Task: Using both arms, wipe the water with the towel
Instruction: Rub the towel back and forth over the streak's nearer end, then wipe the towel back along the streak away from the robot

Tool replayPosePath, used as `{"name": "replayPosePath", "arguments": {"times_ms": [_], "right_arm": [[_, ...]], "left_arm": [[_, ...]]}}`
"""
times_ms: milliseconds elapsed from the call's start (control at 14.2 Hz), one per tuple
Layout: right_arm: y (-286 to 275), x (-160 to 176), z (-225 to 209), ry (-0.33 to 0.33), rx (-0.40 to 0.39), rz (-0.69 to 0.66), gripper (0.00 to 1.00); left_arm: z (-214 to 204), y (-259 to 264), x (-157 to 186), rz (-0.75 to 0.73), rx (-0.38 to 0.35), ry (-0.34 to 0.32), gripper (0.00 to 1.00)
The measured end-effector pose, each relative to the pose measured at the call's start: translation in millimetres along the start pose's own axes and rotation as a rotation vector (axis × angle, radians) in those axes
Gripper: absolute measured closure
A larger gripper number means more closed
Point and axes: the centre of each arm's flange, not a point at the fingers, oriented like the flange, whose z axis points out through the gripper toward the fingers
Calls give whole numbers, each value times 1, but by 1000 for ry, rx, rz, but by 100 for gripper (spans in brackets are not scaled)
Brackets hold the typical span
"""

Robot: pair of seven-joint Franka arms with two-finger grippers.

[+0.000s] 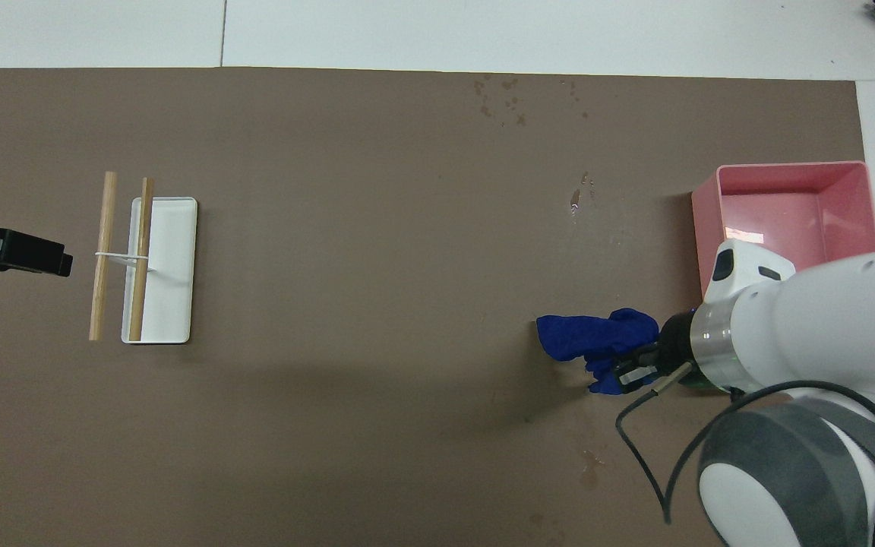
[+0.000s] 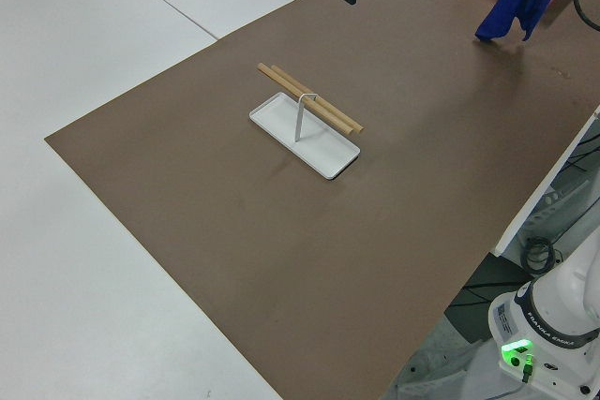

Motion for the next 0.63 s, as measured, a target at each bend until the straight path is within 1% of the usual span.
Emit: {"name": "replayPosePath", "arguments": {"times_ms": [140, 351, 491, 632], "right_arm": [[14, 26, 16, 37, -33, -14, 93], [31, 61, 68, 72, -45, -16, 93], [28, 81, 105, 98, -49, -32, 93], [27, 96, 129, 136, -58, -42, 93]], "left_arm": [[0, 0, 0, 0, 0, 0, 0], [0, 0, 0, 0, 0, 0, 0], [0, 0, 0, 0, 0, 0, 0], [0, 0, 0, 0, 0, 0, 0]]}}
